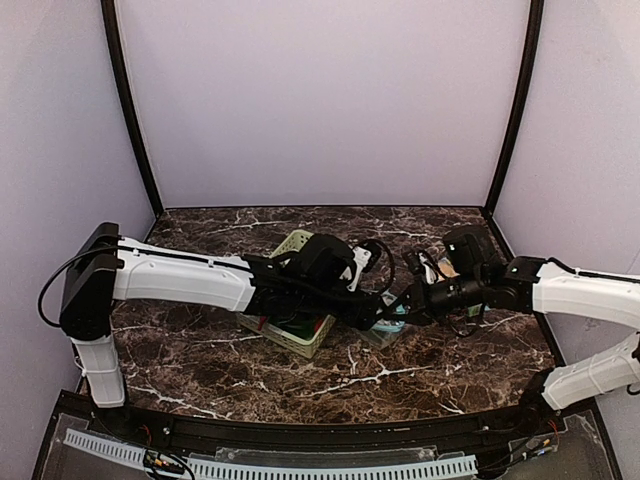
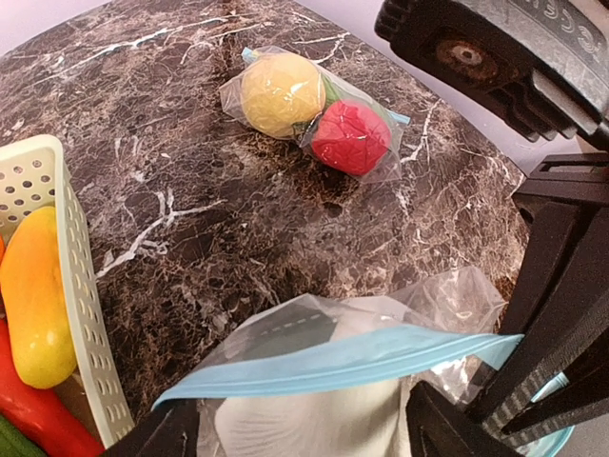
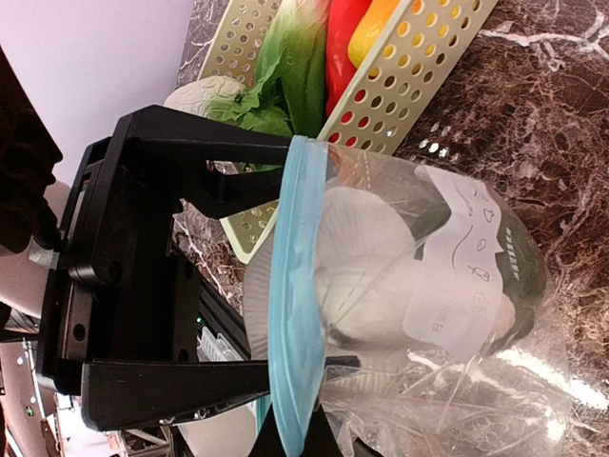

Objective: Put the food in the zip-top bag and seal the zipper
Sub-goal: Place the fake vegetable in the zipper food storage bag, then pass from the right arm to the left

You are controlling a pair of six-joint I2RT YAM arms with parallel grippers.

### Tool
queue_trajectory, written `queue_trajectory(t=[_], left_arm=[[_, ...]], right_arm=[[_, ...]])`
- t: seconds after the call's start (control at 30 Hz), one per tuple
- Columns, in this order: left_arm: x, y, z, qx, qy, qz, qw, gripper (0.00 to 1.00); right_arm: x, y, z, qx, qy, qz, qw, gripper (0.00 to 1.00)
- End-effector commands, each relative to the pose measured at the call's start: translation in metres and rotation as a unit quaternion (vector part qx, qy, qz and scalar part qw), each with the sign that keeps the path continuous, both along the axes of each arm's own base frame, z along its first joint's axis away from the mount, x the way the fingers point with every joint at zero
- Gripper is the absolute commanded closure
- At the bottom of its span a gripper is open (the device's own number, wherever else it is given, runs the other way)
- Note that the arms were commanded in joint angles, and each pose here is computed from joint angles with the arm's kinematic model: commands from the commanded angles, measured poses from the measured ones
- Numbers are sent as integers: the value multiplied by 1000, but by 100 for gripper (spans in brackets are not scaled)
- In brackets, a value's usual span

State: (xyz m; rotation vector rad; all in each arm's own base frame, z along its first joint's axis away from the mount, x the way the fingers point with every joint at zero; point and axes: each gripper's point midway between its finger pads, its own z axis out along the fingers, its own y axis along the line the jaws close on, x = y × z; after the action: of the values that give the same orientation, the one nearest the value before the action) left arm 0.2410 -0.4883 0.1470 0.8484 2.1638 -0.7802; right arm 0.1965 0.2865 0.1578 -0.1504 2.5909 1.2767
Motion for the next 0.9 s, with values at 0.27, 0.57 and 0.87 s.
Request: queue_trajectory(t=[0.27, 0.57, 0.87], left_arm=[[-61, 39, 90, -77, -4, -112, 991, 7], [-59, 85, 60, -86, 18, -125, 988, 8], [-43, 87, 28, -39, -16, -161, 986, 29]], right_arm=[[21, -13, 4, -3, -30, -34, 999, 100], [20, -12, 15, 7, -40, -20, 999, 100], [14, -11, 25, 11, -44, 4, 999, 100]])
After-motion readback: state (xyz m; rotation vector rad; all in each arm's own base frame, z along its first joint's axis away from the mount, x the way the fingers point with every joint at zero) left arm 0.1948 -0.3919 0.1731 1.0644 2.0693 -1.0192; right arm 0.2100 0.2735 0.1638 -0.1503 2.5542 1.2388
